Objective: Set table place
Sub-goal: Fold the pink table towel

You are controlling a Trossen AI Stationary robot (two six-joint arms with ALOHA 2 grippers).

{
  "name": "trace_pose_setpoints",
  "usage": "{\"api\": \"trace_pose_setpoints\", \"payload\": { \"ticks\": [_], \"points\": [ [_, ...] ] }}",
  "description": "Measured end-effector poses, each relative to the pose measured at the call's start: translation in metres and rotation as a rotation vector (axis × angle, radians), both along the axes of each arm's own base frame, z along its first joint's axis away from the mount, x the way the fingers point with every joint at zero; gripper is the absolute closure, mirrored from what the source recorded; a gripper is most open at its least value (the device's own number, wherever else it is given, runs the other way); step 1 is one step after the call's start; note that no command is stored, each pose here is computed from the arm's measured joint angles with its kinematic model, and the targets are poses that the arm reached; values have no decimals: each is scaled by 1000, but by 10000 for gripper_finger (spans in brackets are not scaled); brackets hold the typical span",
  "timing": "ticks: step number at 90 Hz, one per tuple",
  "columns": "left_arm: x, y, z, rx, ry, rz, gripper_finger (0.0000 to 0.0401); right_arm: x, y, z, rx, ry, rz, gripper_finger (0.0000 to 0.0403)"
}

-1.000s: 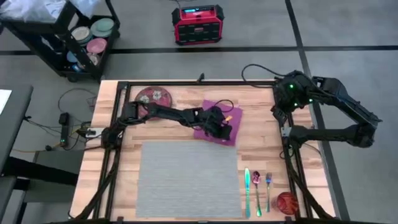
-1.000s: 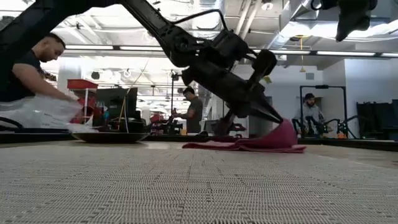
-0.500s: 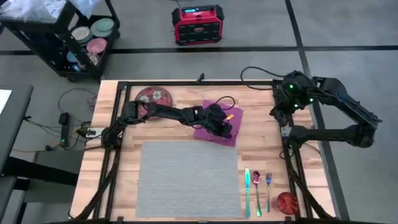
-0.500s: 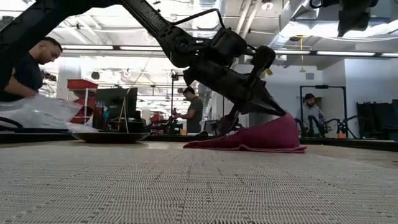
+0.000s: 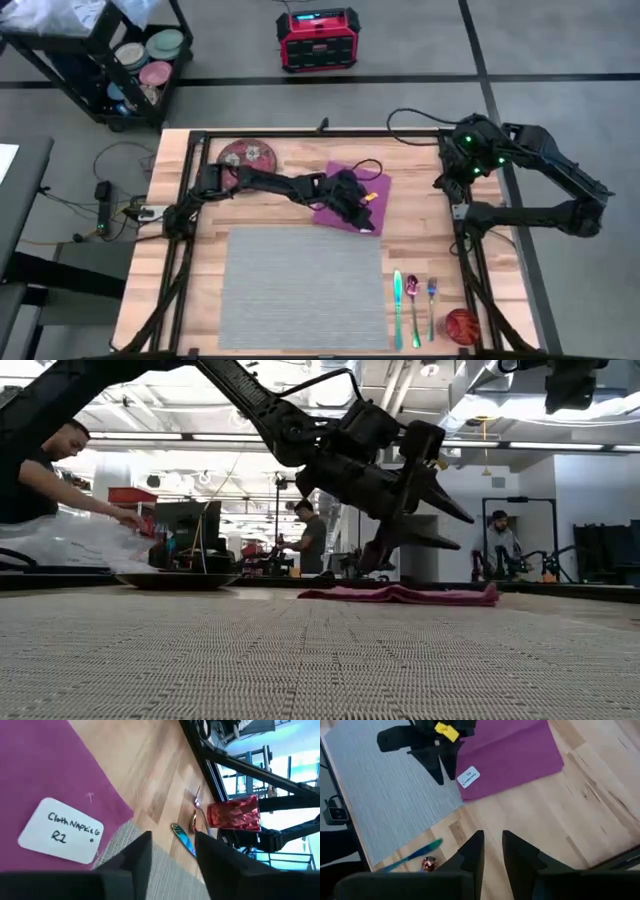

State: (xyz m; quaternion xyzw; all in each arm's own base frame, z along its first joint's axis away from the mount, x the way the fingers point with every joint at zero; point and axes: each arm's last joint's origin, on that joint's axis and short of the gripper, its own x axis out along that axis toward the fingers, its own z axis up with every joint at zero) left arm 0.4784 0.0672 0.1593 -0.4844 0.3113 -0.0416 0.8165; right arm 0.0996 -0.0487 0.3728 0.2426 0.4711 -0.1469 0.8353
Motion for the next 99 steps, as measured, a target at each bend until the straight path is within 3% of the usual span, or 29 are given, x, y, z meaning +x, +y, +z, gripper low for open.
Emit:
{"api": "trace_pose_setpoints", "payload": {
  "ticks": [8, 14, 19, 24, 31, 36, 43, 53, 63, 84, 92, 99],
  "points": [
    [-3, 20, 2, -15, 26, 39, 228, -1, 1, -1, 9, 16, 0, 346],
    [-6, 38, 8, -56, 78, 15, 221, -2, 1, -1, 16, 27, -1, 346],
    [-9, 48, 20, -27, 163, -9, 221, -3, 2, -2, 21, 37, -1, 346],
    [-15, 53, 36, 108, 298, -8, 228, -3, 2, -2, 22, 38, -1, 346],
    [-23, 48, 67, 434, 500, -9, 251, -3, 2, -2, 22, 40, -1, 346],
    [-23, 45, 87, 649, 568, 57, 268, -4, 2, -2, 22, 40, -1, 346],
    [-19, 42, 107, 770, 552, 136, 287, -4, 2, -2, 15, 44, -6, 346],
    [-4, 41, 123, 753, 371, 228, 297, -4, 2, -2, 17, 51, -8, 346],
    [5, 38, 118, 747, 306, 178, 298, -8, 4, -2, 25, 57, -13, 346],
    [2, 37, 81, 704, 521, 127, 299, -23, 13, 1, 21, 31, -26, 346],
    [5, 33, 68, 703, 549, 117, 299, -29, 16, 2, 26, 21, -40, 346],
    [10, 29, 55, 635, 560, 85, 299, -32, 18, 2, 26, 8, -51, 346]
  ]
}}
